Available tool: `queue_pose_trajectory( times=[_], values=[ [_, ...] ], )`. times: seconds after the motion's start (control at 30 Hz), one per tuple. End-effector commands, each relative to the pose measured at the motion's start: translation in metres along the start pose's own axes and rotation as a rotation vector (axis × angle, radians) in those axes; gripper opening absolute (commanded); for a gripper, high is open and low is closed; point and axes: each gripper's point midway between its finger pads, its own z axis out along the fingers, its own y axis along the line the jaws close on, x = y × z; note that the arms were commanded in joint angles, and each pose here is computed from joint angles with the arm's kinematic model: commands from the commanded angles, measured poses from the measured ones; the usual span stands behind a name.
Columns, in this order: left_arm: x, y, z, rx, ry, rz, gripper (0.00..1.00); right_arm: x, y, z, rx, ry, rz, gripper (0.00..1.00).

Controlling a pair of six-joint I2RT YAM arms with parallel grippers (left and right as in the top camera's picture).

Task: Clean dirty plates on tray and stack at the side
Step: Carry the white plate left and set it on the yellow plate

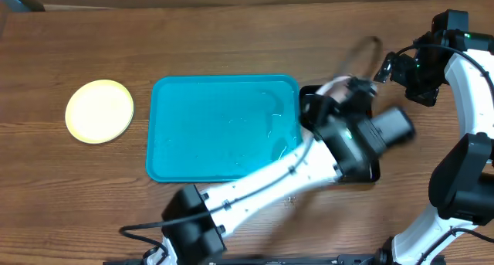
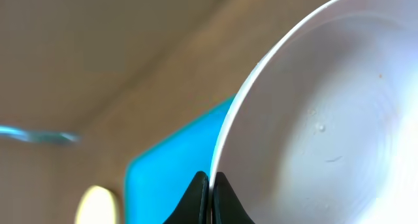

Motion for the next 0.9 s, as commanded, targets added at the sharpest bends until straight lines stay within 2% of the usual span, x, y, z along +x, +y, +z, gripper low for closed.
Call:
queue_pose_trajectory(
  times=[0.0, 0.13, 0.2, 0.3, 0.57, 0.87],
  values=[
    [0.008, -0.001, 0.029, 0.270, 0.159, -0.159, 0.04, -0.002, 0.005, -0.008, -0.011, -0.024, -0.010, 1.00],
    [0.024, 0.015, 0.064, 0.530, 0.336, -0.329, 0.04, -0.002, 0.005, -0.008, -0.011, -0.024, -0.009, 1.00],
    [0.031, 0.032, 0.077, 0.608, 0.401, -0.413, 0.04, -0.002, 0.005, -0.008, -0.011, -0.024, -0.010, 1.00],
    [0.049, 0.068, 0.098, 0.644, 0.488, -0.532, 0.04, -0.002, 0.005, -0.008, -0.011, -0.024, -0.009, 1.00],
    [0.139, 0.193, 0.144, 0.473, 0.717, -0.823, 0.04, -0.002, 0.005, -0.008, -0.011, -0.024, -0.010, 1.00],
    [0.242, 0.308, 0.153, 0.288, 0.852, -1.149, 0.04, -0.002, 0.005, -0.008, -0.011, -0.024, -0.010, 1.00]
  ],
)
